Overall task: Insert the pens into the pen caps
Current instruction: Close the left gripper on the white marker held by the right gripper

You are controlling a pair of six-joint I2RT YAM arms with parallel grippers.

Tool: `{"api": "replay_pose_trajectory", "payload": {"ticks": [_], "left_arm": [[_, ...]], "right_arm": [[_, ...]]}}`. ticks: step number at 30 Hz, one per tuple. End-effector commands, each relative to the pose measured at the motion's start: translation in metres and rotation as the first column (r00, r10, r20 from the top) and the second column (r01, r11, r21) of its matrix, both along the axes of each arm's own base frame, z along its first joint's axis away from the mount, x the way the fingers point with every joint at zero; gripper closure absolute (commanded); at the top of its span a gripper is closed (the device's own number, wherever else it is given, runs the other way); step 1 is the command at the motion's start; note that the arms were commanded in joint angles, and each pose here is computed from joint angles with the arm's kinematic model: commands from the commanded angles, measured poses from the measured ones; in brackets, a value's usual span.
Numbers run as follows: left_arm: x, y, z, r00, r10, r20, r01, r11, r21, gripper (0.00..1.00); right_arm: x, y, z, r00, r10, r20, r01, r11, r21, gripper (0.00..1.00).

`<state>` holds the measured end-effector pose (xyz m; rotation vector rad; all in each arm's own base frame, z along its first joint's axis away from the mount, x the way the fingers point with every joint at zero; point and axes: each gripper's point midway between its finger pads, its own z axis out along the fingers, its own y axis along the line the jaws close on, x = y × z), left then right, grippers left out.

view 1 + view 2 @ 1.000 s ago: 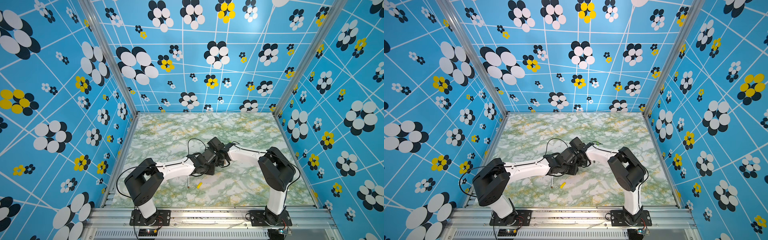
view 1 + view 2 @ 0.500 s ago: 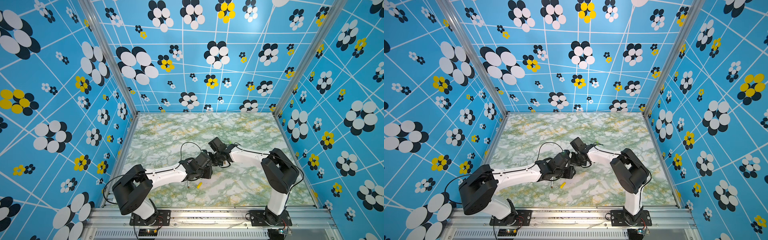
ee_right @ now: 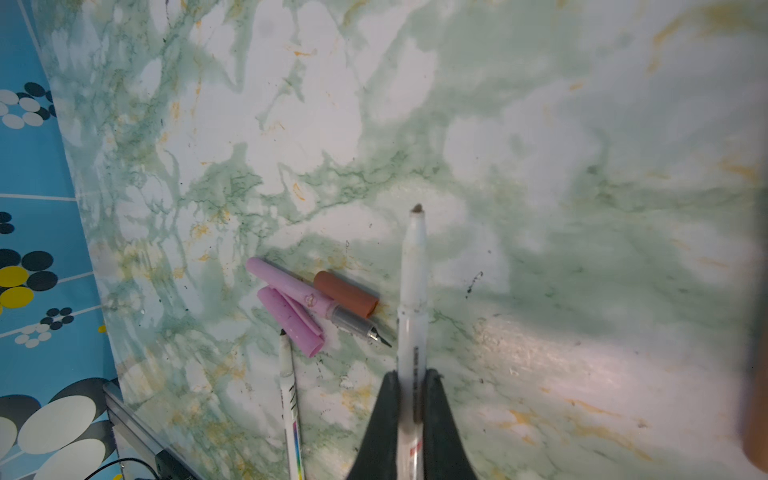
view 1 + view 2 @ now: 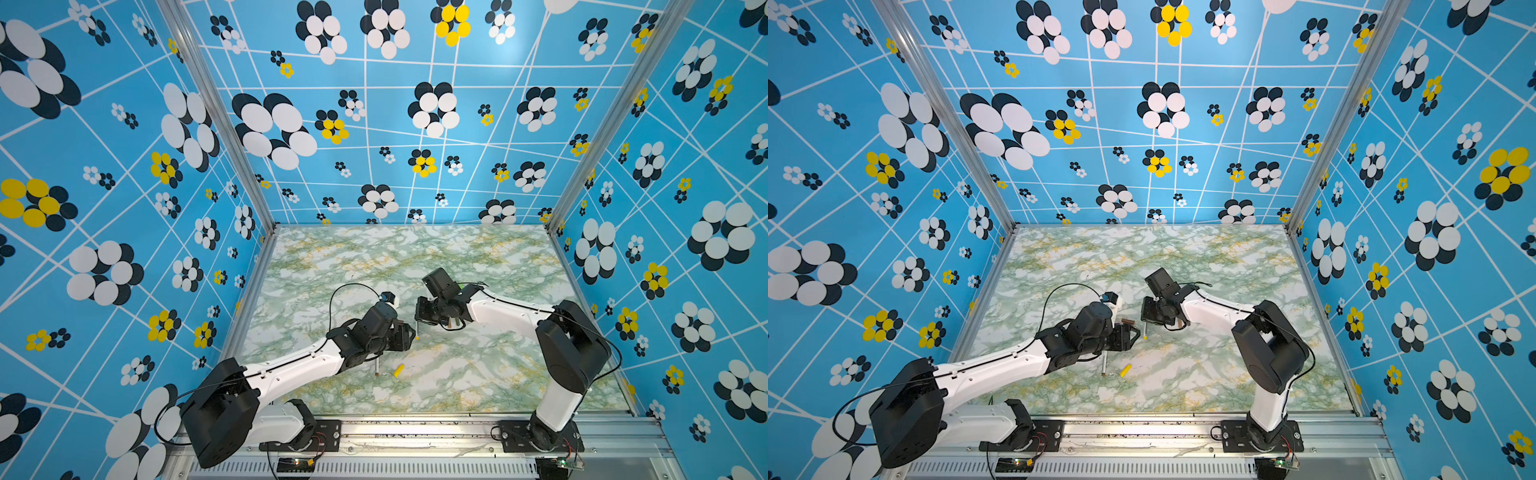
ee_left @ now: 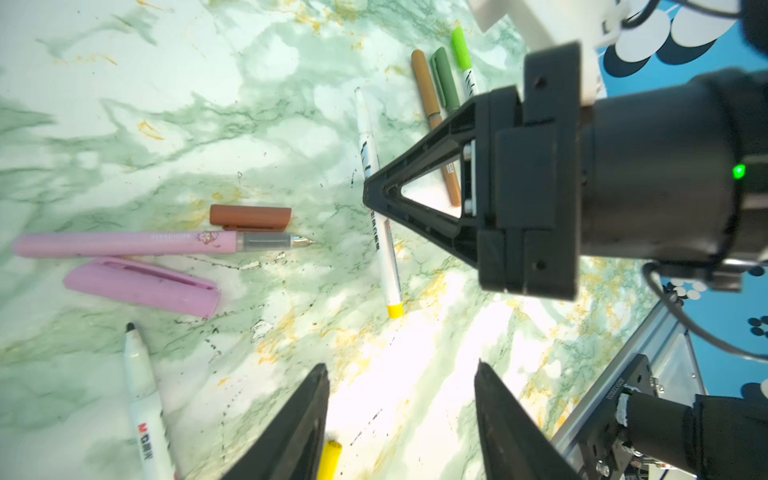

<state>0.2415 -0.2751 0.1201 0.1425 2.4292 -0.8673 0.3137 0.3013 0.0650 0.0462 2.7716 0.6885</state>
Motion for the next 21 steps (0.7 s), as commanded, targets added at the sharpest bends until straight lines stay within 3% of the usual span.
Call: {"api": "replay_pose_trajectory", "payload": {"ticks": [1,8,15,21], "left_arm": [[0.001,-0.003,0.001,1.0,-0.025,-0.013,0.024,0.997,-0.069,0.41],[0.01,-0.011,-0.001,0.997,-0.063,-0.048,0.053,0.983,-0.174,0.41],[0.018,-0.026,0.007,0.994,-0.11,-0.03,0.099,0.962,-0.256,0.37],[0.024,-0.029,0.002,0.993,-0.105,-0.045,0.089,0.957,-0.276,0.4]], "right_arm": [[0.004,-0.002,0.021,0.998,0.012,0.055,-0.014,0.999,0.034,0.9],[0.006,0.002,0.055,0.99,0.026,0.138,-0.042,0.993,0.108,0.9],[0.001,0.01,0.067,0.99,0.044,0.136,-0.066,0.985,0.161,0.9],[-0.002,0.013,0.076,0.989,0.049,0.143,-0.077,0.976,0.202,0.9]]}}
